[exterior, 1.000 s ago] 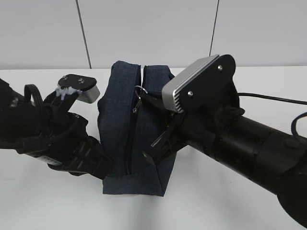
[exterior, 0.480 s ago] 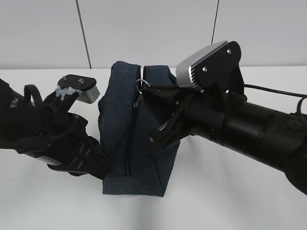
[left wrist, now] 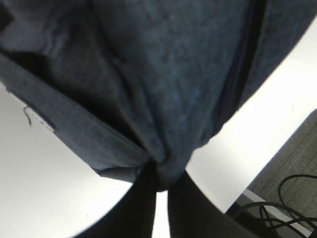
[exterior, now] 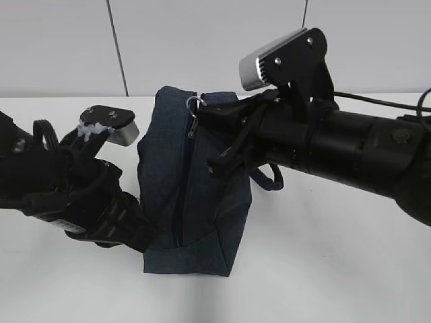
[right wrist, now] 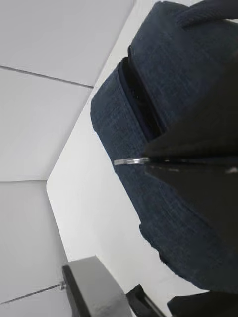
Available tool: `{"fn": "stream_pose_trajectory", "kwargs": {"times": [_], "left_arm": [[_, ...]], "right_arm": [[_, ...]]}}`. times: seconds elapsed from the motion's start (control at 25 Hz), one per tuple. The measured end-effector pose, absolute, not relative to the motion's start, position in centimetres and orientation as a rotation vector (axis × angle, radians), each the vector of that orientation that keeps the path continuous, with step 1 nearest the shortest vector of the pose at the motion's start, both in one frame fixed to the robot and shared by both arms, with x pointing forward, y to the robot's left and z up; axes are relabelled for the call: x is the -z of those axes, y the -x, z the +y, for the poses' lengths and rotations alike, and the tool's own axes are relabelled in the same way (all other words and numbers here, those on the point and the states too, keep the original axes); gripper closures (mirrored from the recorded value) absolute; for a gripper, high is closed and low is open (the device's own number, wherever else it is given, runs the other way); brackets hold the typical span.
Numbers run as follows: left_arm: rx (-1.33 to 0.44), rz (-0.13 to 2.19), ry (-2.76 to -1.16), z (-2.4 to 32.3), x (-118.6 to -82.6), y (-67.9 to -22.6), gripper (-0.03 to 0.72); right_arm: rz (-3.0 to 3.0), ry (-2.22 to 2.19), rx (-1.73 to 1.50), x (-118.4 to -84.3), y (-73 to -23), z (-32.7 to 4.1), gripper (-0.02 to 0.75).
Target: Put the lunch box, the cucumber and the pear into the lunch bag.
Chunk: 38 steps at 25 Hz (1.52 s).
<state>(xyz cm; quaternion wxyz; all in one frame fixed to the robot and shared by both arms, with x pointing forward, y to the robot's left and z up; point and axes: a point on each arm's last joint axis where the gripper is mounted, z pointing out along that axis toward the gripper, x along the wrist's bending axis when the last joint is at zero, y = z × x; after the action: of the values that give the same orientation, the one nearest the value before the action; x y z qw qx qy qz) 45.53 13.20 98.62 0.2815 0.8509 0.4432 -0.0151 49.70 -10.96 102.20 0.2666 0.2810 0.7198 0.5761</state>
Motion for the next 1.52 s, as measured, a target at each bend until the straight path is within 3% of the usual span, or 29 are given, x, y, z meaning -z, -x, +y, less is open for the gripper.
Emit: {"fn": "stream_pose_trajectory", "kwargs": {"times": [0.44,1.2,1.52], "left_arm": [[0.044,1.188,-2.285,13.2,-98.6,-45.5,0.687],[0.047,1.179,-2.305,13.3,-98.5,-45.4,0.687],[0.056,1.179,-2.31,13.3,-98.5,-45.3,0.687]], "right_arm": [[1.93,-0.837,-1.541,-101.7,-51.3,-12.1,0.738],[1.903,-0.873,-1.579,-101.3,-55.1,-11.0,0.738],[1.845,-0.969,-1.597,-101.5,-57.1,-13.6,0.738]]}}
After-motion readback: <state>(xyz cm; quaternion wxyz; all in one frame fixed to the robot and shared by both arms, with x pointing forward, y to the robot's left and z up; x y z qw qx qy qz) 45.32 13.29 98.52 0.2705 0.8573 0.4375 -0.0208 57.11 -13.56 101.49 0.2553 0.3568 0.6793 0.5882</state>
